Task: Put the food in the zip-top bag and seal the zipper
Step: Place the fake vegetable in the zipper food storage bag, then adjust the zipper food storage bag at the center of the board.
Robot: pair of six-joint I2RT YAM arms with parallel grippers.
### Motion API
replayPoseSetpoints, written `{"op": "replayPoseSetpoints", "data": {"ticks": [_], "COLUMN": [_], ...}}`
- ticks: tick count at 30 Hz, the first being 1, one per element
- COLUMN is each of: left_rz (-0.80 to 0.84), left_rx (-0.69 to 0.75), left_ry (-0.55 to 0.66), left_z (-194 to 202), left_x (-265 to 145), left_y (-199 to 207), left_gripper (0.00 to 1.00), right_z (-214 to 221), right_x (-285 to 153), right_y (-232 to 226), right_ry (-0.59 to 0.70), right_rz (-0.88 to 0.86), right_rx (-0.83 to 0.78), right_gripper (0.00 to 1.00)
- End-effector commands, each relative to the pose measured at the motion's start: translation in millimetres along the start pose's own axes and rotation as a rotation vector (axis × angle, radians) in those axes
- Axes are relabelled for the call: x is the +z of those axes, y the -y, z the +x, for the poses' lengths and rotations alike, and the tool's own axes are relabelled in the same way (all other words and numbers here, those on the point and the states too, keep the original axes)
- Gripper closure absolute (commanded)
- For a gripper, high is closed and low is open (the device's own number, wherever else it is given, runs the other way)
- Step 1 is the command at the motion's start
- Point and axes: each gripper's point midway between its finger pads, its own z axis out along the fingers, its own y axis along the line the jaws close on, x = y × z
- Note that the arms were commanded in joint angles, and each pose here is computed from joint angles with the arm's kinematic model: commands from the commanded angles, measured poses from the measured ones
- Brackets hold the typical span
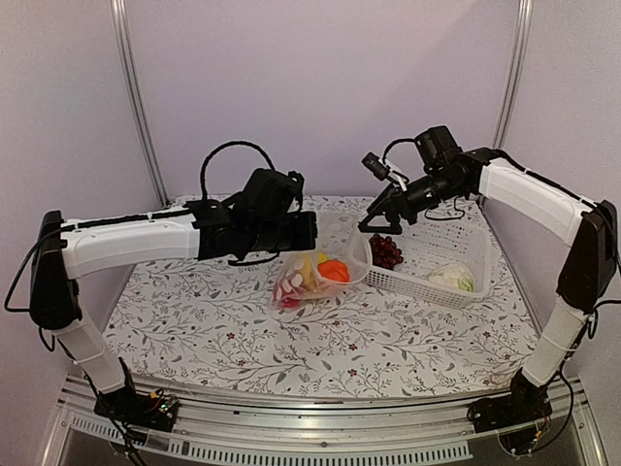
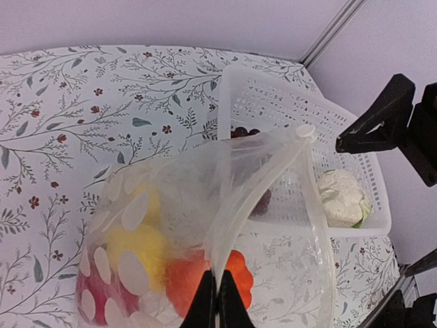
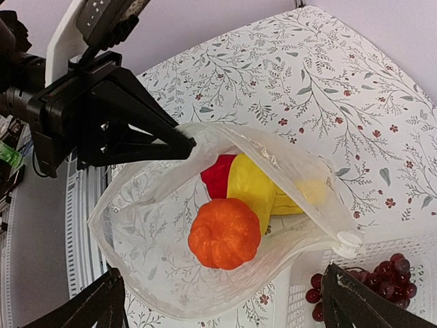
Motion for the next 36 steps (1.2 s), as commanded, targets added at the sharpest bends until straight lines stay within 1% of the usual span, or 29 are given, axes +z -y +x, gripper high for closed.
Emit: {"op": "replayPoseSetpoints", "data": {"ticks": [1, 4, 6, 7, 8, 9, 10, 11, 12, 13, 14, 15, 16, 18, 19, 21, 24, 29, 31, 33, 35, 36], "left_rz": [-0.021, -0.009, 0.059, 0.11, 0.117, 0.065, -0.004, -0.017, 0.051, 0.113, 0.112, 0.058, -0.004, -0.126, -0.148, -0.118, -0.053, -0.055, -0.051, -0.05, -0.044, -0.041], "left_rx": [-0.005, 0.001, 0.002, 0.023, 0.036, 0.033, 0.018, -0.001, 0.014, 0.062, 0.107, 0.141, 0.155, 0.116, 0.094, 0.113, 0.134, 0.146, 0.154, 0.159, 0.161, 0.163], "left_ry": [0.014, 0.015, 0.022, 0.042, 0.074, 0.113, 0.127, 0.119, 0.124, 0.186, 0.276, 0.317, 0.307, 0.2, 0.146, 0.091, 0.076, 0.049, 0.025, 0.003, -0.015, -0.021], "left_z": [-8.5, -10.4, -18.8, -24.9, -28.7, -30.3, -29.1, -30.8, -38.3, -49.9, -60.1, -61.5, -58.8, -49.4, -40.7, -26.2, -16.2, -11.0, -5.9, -0.5, 3.3, 4.7], "left_x": [-6.6, -9.0, -20.6, -29.7, -35.1, -36.4, -33.9, -36.9, -50.7, -69.4, -88.0, -94.7, -90.0, -61.1, -48.8, -35.8, -31.4, -23.9, -18.6, -13.0, -8.9, -7.2], "left_y": [-9.1, -6.6, 7.7, 18.8, 20.2, 7.8, -12.2, -18.0, -0.1, 23.7, 39.6, 39.4, 28.7, -12.5, -23.9, -22.9, -12.0, -10.6, -8.7, -8.4, -6.4, -5.4], "left_gripper": [1.0, 1.0, 1.0, 1.0, 1.0, 1.0, 1.0, 1.0, 1.0, 1.0, 1.0, 1.0, 1.0, 1.0, 1.0, 1.0, 1.0, 1.0, 1.0, 1.0, 1.0, 1.0], "right_z": [-1.3, 6.4, 14.5, 18.5, 25.4, 32.3, 40.0, 49.4, 58.0, 69.1, 79.3, 87.7, 95.9, 109.6, 115.8, 127.0, 144.0, 175.8, 176.9, 163.0, 140.7, 132.3], "right_x": [-25.5, -40.4, -54.4, -62.7, -71.5, -80.0, -87.2, -92.6, -96.8, -100.1, -101.5, -101.7, -102.1, -101.6, -100.5, -100.4, -104.6, -113.6, -113.7, -105.9, -99.3, -100.2], "right_y": [4.5, 13.8, 27.1, 34.1, 45.4, 57.3, 69.2, 81.8, 91.5, 102.1, 109.5, 113.7, 117.6, 121.0, 121.1, 121.4, 118.4, 122.5, 120.5, 108.3, 86.6, 81.7], "right_ry": [-0.004, 0.0, -0.001, -0.002, -0.009, -0.018, -0.031, -0.053, -0.076, -0.113, -0.142, -0.165, -0.19, -0.23, -0.252, -0.298, -0.374, -0.504, -0.503, -0.429, -0.328, -0.297], "right_rz": [0.146, 0.192, 0.234, 0.259, 0.292, 0.33, 0.371, 0.412, 0.446, 0.49, 0.515, 0.53, 0.542, 0.547, 0.542, 0.544, 0.55, 0.608, 0.606, 0.535, 0.431, 0.419], "right_rx": [-0.061, -0.037, -0.003, 0.007, 0.026, 0.033, 0.046, 0.06, 0.071, 0.074, 0.082, 0.088, 0.088, 0.105, 0.109, 0.121, 0.134, 0.134, 0.132, 0.133, 0.12, 0.116], "right_gripper": [0.01, 0.01, 0.01, 0.01, 0.01, 0.01, 0.02, 0.03, 0.06, 0.09, 0.11, 0.12, 0.13, 0.15, 0.16, 0.17, 0.16, 0.06, 0.04, 0.04, 0.04, 0.04]}}
